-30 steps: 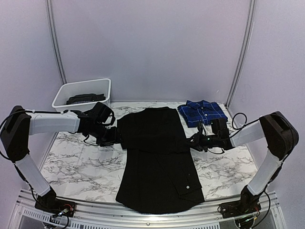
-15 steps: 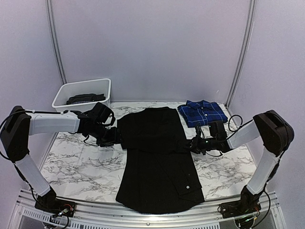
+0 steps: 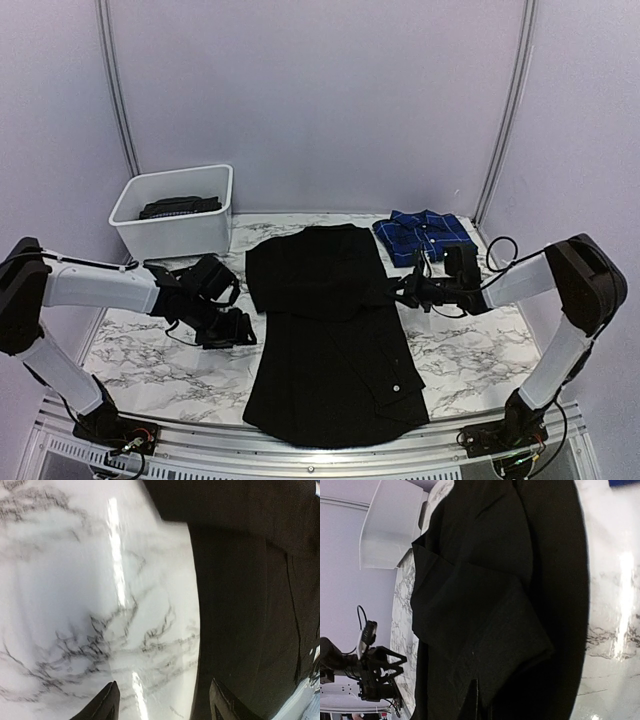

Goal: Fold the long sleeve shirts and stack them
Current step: Fold the 1/3-folded shirt at the center of the board.

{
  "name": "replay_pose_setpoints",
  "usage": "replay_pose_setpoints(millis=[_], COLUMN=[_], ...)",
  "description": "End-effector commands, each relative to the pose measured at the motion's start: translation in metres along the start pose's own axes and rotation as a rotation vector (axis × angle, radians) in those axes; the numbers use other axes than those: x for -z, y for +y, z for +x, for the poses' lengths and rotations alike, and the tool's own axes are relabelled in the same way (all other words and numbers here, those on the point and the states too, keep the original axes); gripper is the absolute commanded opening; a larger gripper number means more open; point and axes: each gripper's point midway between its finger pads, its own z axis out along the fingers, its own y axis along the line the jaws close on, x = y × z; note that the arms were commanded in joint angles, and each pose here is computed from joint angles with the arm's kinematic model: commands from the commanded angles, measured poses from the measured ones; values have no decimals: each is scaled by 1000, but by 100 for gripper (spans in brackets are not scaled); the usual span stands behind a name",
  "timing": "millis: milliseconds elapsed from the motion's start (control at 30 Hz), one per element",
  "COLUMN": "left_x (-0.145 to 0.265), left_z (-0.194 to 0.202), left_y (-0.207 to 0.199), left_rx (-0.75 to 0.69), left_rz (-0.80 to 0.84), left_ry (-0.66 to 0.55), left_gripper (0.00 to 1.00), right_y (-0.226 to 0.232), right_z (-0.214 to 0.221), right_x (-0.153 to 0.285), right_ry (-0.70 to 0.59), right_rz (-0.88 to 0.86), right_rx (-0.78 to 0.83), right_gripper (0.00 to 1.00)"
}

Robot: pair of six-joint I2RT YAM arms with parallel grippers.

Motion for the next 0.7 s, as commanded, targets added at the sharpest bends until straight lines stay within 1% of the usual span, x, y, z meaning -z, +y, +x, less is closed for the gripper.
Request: replay_pose_setpoints(millis=[0, 167, 267, 433, 667], left_x=[6, 9, 10, 12, 9], left_z=[43, 95, 116, 135, 149], left_y=[-3, -9, -15, -27, -28], left_rx=[40, 45, 43, 59, 90], left_rz=[5, 5, 6, 24, 3], left_ry=[34, 81, 99, 109, 115], left_gripper=[62, 60, 59, 58, 47], right_y=[47, 72, 77, 81, 106], right_z=[-31, -44, -46, -45, -53], right_x=[8, 16, 14, 14, 14], right_ry=[-71, -97, -91, -81, -82], right_rz=[-83, -97, -60, -60, -54], right_rx=[101, 170, 207, 211, 268], right_gripper=[0, 0, 0, 0, 0])
